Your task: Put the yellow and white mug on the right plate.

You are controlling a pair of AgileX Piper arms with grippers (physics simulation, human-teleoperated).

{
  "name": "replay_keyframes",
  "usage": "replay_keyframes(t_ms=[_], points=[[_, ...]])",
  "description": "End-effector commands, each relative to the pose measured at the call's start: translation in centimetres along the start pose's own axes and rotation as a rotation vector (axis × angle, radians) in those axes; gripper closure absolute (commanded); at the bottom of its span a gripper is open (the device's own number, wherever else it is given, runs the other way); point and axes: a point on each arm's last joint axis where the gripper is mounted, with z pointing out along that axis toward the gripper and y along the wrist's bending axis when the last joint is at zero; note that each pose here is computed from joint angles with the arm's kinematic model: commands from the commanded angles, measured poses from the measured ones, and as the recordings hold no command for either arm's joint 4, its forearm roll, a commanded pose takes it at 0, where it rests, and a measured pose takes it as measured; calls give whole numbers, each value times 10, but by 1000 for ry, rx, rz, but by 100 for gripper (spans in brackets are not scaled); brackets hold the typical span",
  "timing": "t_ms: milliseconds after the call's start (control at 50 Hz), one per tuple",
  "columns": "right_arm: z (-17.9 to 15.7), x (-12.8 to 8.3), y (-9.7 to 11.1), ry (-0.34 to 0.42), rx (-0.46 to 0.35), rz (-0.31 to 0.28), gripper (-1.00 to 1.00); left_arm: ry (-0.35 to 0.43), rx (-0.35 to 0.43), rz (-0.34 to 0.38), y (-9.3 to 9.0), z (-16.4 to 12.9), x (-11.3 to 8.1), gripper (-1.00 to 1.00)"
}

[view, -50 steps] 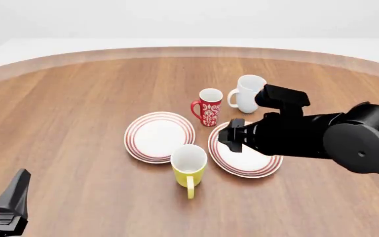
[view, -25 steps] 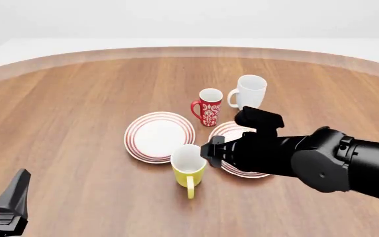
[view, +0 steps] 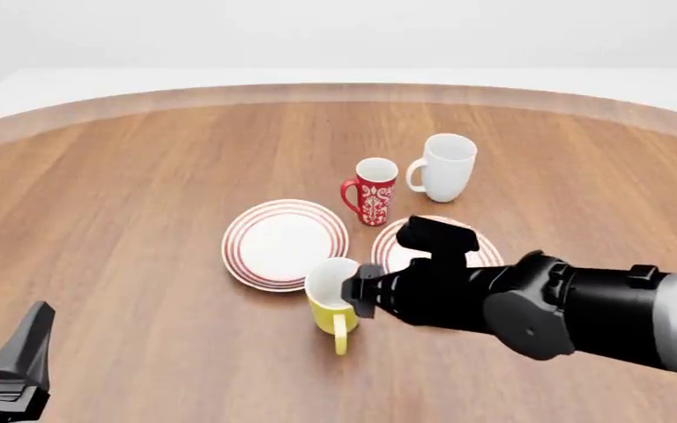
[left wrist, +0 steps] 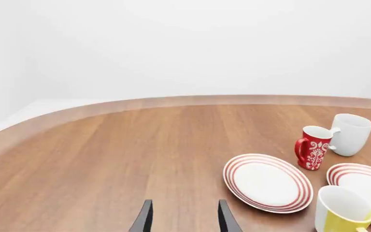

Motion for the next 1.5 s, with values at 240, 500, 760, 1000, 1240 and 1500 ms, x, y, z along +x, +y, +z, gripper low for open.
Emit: replay_keyframes(t_ms=[240,500,760,1000,1240,1500], points=[[30,28,2,47,-21,24,-100,0,0,0,0,0,0,-100],[35,33,5,58,-27,25,-100,0,0,0,0,0,0,-100],[38,33,6,60,-27,19,-100,0,0,0,0,0,0,-100],[43,41,6,73,-34,29,-100,0,0,0,0,0,0,-100],[46,41,6,73,-32,25,-100,0,0,0,0,0,0,-100],[52,44,8,80,-36,25,-100,0,0,0,0,0,0,-100]])
